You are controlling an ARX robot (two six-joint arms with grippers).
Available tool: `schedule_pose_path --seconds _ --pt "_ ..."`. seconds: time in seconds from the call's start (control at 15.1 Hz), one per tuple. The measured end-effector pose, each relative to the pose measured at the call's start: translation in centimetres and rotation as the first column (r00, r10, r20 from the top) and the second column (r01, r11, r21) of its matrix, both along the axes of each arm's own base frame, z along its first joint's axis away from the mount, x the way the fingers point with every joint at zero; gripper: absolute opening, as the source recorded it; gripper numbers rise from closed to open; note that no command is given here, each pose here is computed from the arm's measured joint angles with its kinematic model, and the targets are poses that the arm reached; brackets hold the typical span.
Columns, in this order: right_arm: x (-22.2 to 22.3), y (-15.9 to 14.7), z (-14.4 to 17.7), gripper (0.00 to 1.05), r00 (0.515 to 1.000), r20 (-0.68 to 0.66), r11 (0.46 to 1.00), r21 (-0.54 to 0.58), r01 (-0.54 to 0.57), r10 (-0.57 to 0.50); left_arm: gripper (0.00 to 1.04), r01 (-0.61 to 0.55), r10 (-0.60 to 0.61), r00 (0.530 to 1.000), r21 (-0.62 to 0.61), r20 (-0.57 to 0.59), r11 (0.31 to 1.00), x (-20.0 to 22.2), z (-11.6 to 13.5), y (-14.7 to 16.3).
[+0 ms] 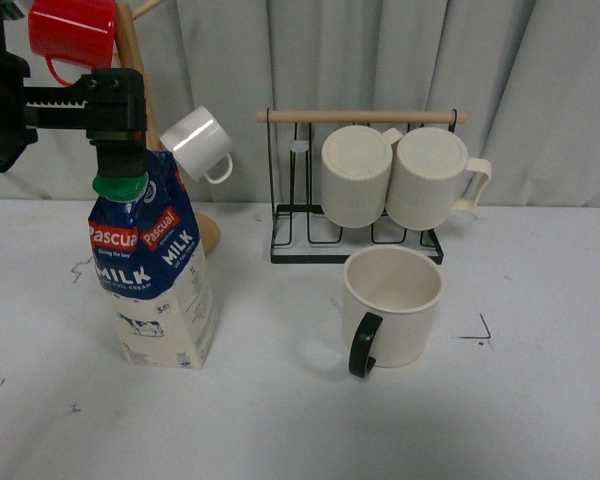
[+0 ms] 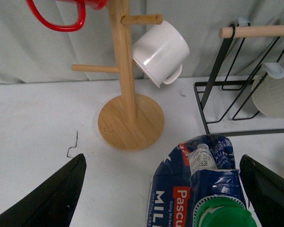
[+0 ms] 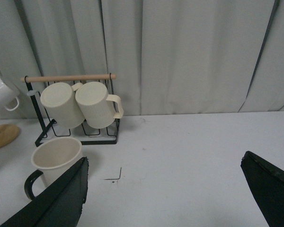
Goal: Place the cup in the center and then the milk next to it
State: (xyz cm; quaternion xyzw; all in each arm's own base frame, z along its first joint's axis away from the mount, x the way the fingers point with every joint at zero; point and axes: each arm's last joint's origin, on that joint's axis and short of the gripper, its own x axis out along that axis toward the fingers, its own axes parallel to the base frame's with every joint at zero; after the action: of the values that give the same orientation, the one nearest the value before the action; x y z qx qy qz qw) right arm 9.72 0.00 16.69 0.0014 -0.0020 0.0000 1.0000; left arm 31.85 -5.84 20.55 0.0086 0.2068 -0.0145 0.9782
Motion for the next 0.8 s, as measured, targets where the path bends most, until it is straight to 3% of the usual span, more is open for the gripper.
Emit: schedule_pose_path --seconds 0.53,0.8 --pt "0.0 0.0 0.0 0.98 1.0 0.0 1.0 0.0 0.0 0.0 0.98 0.016 -0.021 0.993 -0.038 -0.116 0.999 1.4 -4.1 -1.2" --pt "0.0 0.0 0.0 0.98 1.0 0.0 1.0 0.0 0.0 0.0 0.54 0.003 -0.011 0.99 -0.051 -0.139 0.999 1.6 -4.9 -1.3"
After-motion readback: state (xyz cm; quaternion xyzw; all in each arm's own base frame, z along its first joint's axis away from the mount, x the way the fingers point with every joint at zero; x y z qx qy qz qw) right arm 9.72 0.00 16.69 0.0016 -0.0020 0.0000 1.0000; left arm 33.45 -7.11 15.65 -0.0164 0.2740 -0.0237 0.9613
